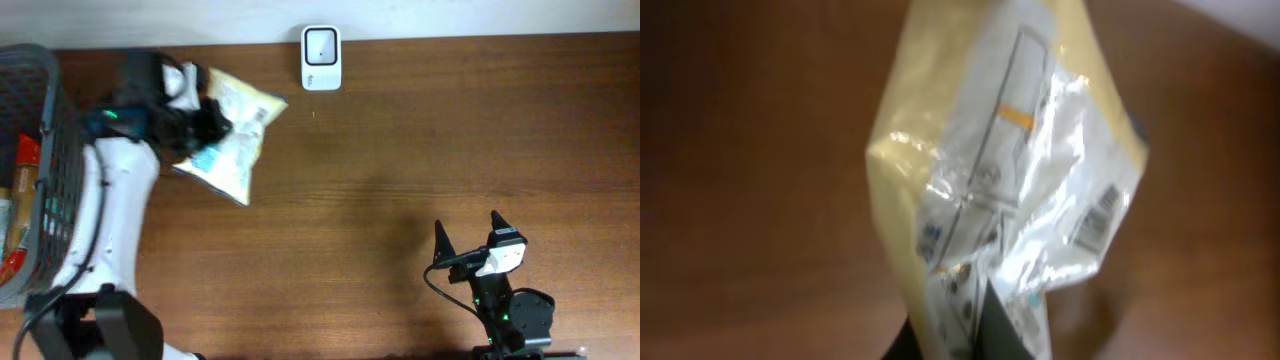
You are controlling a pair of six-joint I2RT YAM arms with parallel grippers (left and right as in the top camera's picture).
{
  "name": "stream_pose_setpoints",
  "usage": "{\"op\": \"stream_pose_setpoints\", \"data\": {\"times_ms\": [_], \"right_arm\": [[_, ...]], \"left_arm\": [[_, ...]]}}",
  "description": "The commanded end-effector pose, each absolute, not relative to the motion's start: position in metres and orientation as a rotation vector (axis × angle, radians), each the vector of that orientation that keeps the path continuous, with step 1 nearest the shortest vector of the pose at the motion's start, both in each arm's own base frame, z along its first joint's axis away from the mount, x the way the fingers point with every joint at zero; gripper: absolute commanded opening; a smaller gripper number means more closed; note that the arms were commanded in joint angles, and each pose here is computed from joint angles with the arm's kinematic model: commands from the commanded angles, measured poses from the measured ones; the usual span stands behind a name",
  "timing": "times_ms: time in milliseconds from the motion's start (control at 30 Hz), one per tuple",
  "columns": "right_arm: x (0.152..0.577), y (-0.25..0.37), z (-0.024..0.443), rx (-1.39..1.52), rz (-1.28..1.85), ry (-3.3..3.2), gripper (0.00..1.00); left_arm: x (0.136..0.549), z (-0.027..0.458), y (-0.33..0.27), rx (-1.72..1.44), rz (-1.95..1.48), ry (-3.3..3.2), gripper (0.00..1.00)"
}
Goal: Scan the item barcode
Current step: 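Lift the yellow snack bag from the basket with the left gripper to mid-table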
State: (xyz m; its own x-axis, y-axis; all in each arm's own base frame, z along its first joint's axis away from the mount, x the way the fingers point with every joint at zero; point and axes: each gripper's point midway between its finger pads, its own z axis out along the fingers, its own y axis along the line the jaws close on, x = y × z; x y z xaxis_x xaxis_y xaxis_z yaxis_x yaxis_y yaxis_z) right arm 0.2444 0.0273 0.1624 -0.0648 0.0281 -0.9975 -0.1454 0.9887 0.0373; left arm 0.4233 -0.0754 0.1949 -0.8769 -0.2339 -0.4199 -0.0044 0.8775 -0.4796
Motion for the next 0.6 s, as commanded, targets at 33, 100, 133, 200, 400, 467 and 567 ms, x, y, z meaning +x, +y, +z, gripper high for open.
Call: {"op": "stream_pose_setpoints", "data": {"times_ms": [33, 100, 133, 200, 400, 467, 567], "right_arm": [[0.244, 0.029, 0.159, -0.088, 0.159, 1.634, 0.99], [0.244, 0.029, 0.159, -0.088, 0.159, 1.634, 0.99], [0.244, 0.029, 0.159, -0.088, 0.159, 1.634, 0.99], [0.244, 0.029, 0.159, -0.088, 0.159, 1.634, 0.99], [0.244, 0.029, 0.159, -0.088, 0.159, 1.634, 0.99], [0.244, 0.029, 0.159, -0.088, 0.159, 1.634, 0.99], [0.244, 0.029, 0.159, -0.088, 0.159, 1.634, 0.99]], "left_arm": [[0.410, 0.110, -0.100, -0.447, -0.619, 2.585, 0.00], [0.404, 0.082, -0.099, -0.516, -0.531, 2.569, 0.00], [0.400, 0.072, -0.102, -0.523, -0.511, 2.561, 0.00], [0.397, 0.062, -0.121, -0.458, -0.538, 2.533, 0.00], [0.391, 0.051, -0.177, -0.619, -0.704, 2.509, 0.00], [0.382, 0.039, -0.191, -0.774, -0.747, 2.532, 0.00], [0.379, 0.037, -0.228, -0.764, -0.842, 2.511, 0.00]]}}
